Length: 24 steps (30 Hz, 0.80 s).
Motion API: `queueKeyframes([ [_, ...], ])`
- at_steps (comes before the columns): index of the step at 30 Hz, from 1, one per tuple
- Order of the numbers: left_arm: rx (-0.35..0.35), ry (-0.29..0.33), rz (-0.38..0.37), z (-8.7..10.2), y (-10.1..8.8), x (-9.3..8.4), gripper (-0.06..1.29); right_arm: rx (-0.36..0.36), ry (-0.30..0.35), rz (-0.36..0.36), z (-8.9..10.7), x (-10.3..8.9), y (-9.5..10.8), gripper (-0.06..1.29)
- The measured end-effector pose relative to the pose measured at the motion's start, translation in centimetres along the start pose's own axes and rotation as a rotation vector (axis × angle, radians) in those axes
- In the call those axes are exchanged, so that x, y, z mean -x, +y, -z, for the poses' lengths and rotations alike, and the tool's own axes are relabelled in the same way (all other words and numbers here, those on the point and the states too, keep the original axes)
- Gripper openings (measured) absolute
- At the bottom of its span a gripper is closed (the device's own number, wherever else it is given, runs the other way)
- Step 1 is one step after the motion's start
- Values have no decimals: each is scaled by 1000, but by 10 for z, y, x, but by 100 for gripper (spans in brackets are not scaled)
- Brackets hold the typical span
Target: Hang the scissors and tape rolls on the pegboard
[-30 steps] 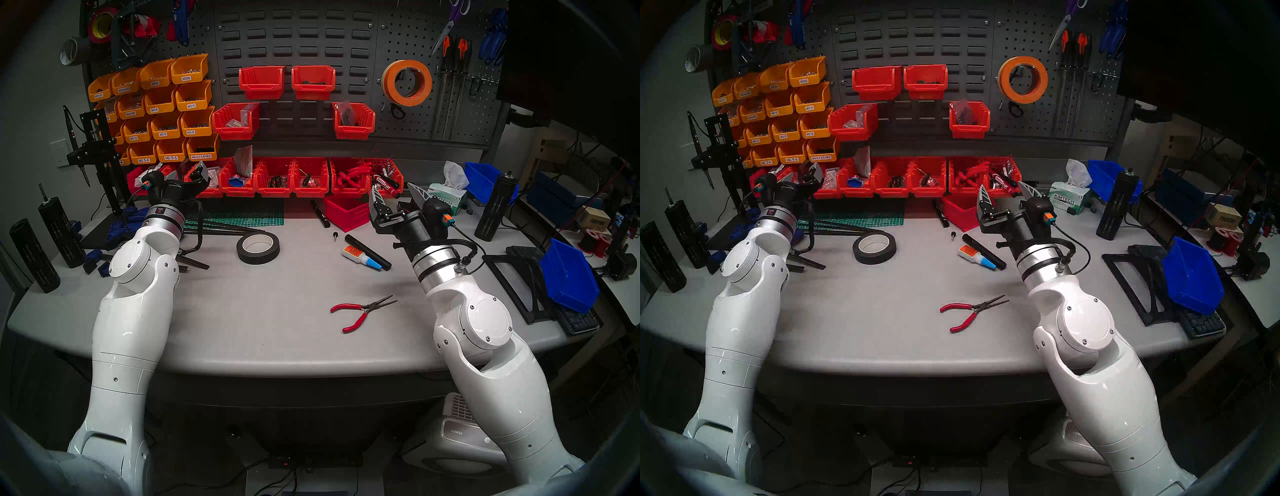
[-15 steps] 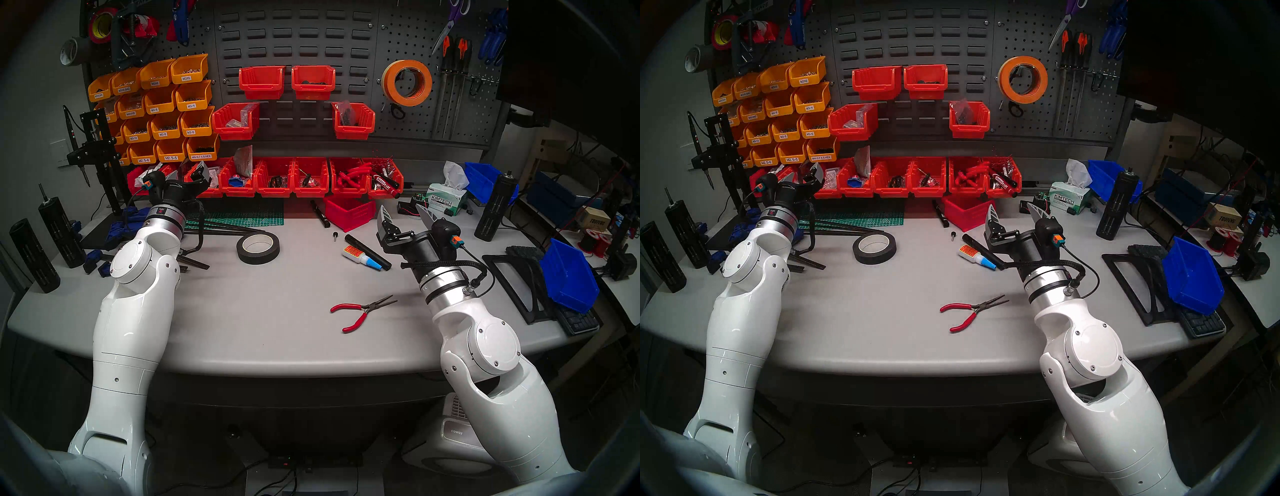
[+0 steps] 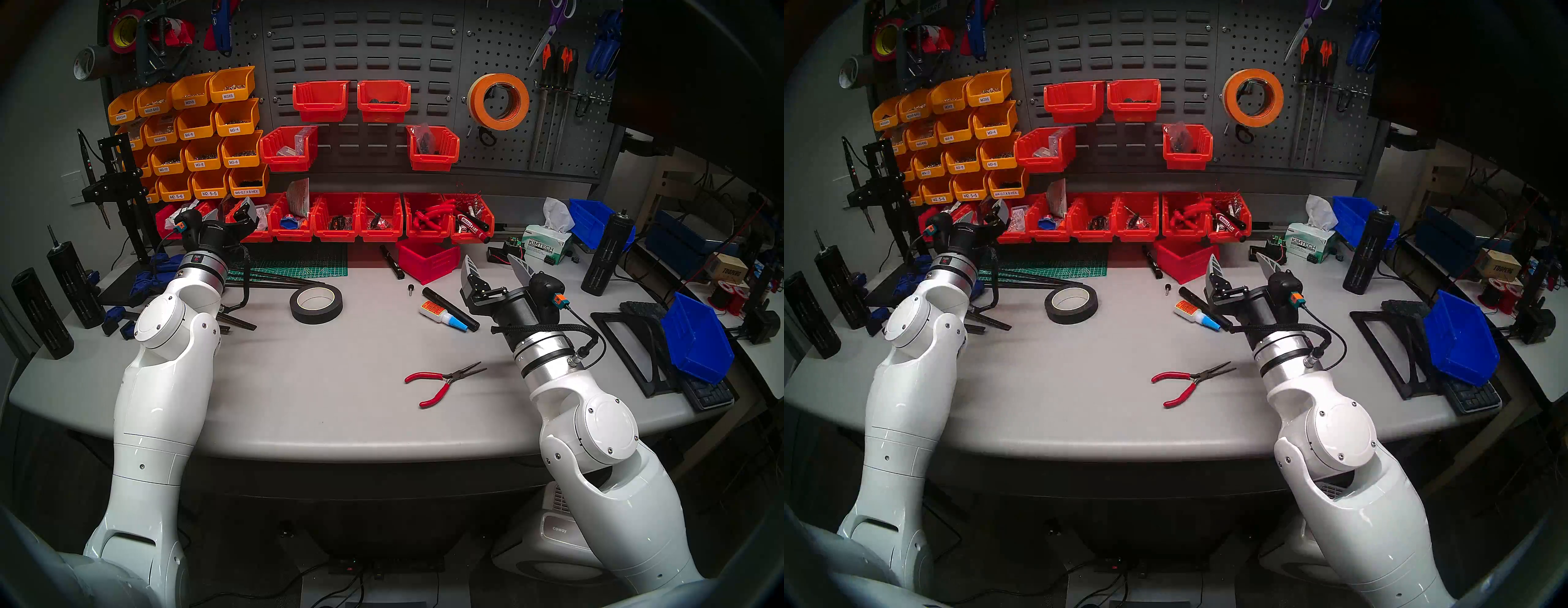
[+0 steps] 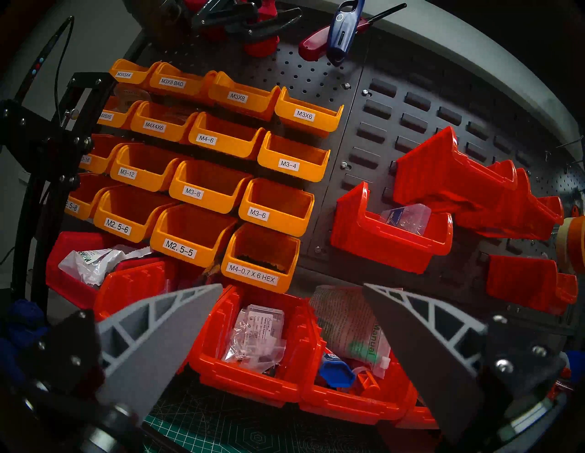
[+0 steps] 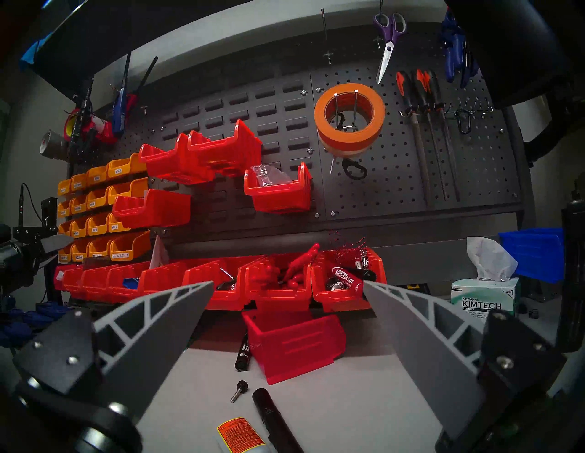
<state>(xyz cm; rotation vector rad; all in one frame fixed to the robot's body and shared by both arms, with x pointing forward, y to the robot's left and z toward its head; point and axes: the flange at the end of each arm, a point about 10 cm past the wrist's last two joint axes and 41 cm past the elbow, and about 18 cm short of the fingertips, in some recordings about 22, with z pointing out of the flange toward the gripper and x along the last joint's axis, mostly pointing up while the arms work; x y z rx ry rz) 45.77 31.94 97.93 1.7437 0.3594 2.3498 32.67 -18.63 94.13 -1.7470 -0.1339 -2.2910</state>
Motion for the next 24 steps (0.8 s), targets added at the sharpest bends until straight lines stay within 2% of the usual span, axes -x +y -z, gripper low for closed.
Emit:
queueKeyframes([
  [24, 1, -1, 2, 0, 0, 0, 121, -2, 6, 4, 0, -1, 0, 122],
])
